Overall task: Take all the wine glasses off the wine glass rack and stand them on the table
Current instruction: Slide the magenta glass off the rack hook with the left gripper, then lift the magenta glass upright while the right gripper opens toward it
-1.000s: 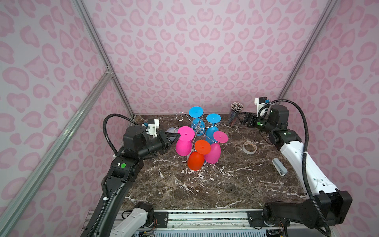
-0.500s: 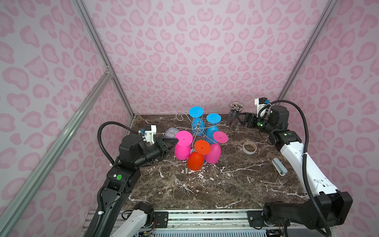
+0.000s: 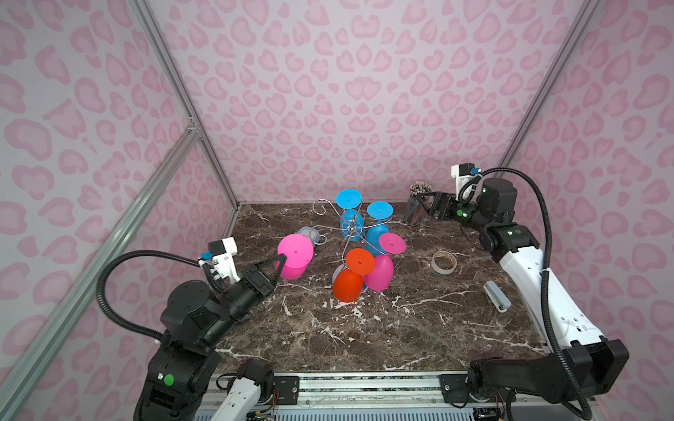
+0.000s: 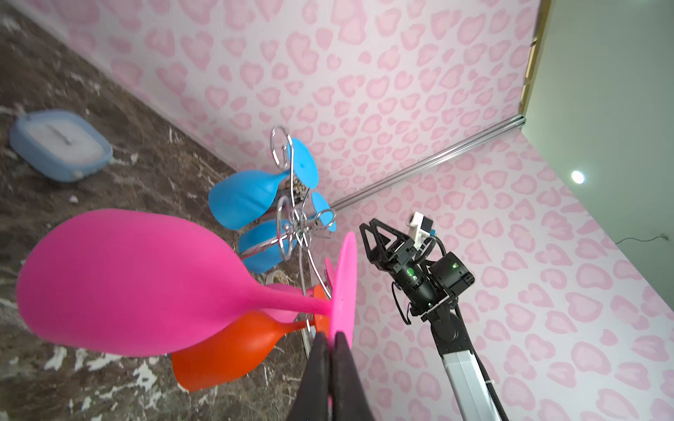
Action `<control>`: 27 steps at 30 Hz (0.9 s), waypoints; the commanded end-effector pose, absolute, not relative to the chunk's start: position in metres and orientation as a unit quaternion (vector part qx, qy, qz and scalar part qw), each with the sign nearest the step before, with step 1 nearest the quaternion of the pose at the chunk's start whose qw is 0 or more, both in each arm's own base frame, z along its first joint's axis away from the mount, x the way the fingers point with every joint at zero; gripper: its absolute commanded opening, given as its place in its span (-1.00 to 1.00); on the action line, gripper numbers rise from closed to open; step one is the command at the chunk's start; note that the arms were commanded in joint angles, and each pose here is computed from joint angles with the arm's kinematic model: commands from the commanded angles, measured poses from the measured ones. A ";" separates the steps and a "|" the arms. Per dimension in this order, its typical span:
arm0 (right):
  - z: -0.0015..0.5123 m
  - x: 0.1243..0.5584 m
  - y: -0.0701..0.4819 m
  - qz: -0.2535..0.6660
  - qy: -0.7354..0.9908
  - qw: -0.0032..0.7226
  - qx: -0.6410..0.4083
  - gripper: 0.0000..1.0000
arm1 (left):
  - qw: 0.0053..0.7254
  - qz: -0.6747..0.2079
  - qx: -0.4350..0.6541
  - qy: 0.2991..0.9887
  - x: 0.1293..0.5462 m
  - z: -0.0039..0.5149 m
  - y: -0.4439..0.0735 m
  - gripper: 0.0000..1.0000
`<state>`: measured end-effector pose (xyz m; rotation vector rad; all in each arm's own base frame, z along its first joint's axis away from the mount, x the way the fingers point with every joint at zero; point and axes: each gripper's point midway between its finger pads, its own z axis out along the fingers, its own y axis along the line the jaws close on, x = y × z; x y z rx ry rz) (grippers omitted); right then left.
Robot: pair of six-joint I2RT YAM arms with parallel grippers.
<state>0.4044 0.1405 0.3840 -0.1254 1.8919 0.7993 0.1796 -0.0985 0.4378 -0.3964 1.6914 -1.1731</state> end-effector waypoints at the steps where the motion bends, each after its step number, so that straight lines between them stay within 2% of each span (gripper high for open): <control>1: 0.398 0.406 0.142 0.334 0.783 0.522 -0.060 0.68 | 0.604 -0.407 -0.108 0.677 0.189 0.477 -0.083 -0.92; 9: 0.451 0.405 0.153 0.354 0.760 0.537 -0.095 0.68 | 0.668 -0.337 0.058 0.661 0.225 0.525 -0.115 -0.92; 16: 0.472 0.408 0.156 0.365 0.747 0.546 -0.102 0.68 | 0.709 -0.332 0.186 0.594 0.244 0.562 -0.151 -0.93; 27: 0.496 0.420 0.161 0.411 0.727 0.540 -0.106 0.66 | 0.720 -0.268 0.315 0.558 0.298 0.572 -0.195 -0.92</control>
